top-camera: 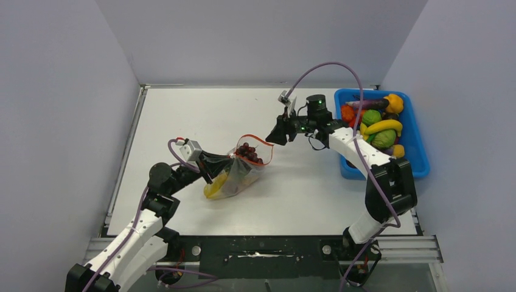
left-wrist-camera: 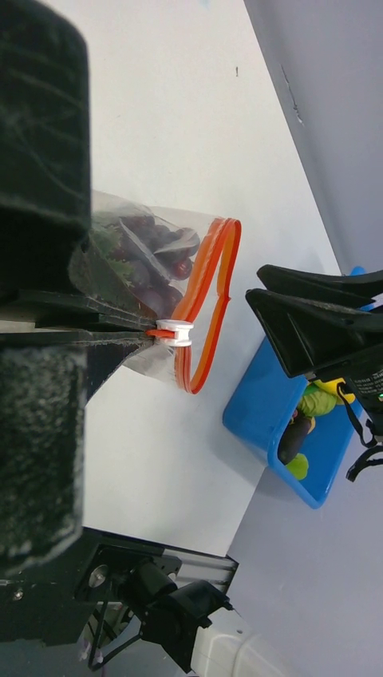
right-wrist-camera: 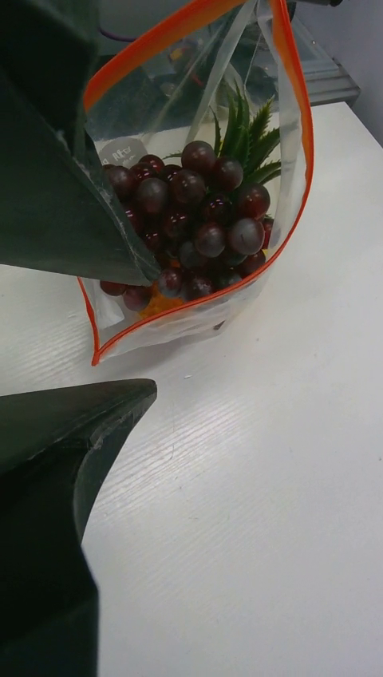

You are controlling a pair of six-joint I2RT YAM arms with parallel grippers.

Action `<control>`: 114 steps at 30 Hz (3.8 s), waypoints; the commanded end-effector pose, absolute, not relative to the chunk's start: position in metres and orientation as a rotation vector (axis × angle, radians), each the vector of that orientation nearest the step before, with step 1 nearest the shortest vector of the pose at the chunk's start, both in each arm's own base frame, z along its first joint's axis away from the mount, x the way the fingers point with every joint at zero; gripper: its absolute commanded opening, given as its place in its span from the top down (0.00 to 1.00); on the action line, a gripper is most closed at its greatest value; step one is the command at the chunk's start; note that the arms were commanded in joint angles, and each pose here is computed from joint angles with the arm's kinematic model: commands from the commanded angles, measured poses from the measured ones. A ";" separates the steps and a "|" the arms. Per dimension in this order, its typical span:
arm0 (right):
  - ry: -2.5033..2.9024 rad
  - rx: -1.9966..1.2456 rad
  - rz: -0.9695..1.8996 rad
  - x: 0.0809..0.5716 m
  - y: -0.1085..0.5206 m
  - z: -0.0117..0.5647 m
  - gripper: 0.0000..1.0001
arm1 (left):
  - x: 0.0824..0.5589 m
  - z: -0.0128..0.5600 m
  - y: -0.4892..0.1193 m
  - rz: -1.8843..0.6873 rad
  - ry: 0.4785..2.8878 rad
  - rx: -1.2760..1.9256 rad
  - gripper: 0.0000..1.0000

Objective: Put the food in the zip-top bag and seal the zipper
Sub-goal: Adjust the zipper food storage bag at the center of the board, then pick up the fake fruit from the bin.

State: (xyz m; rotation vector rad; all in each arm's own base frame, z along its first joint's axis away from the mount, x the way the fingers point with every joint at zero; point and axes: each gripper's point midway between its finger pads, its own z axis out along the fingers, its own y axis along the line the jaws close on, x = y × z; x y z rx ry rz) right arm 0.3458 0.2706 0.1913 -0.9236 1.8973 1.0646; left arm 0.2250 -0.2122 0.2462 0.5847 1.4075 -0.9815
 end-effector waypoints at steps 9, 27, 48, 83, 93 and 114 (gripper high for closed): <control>1.870 -1.052 1.140 0.349 0.299 0.173 0.59 | 0.223 0.272 -0.211 -0.972 1.298 0.598 1.00; 2.053 -0.745 0.898 0.342 0.256 0.245 1.00 | 0.228 0.280 -0.204 -0.909 1.289 0.583 1.00; 2.027 -0.595 0.838 0.355 0.247 0.252 0.57 | 0.235 0.269 -0.207 -0.927 1.335 0.577 1.00; 1.924 0.949 -0.311 0.382 -0.098 0.245 0.55 | 0.222 0.277 -0.206 -0.963 1.284 0.585 1.00; 1.799 1.165 -0.178 0.398 -0.145 0.207 0.50 | 0.220 0.277 -0.205 -0.970 1.282 0.582 1.00; 1.765 1.322 0.152 0.445 -0.179 0.157 0.62 | 0.219 0.279 -0.204 -0.963 1.274 0.579 1.00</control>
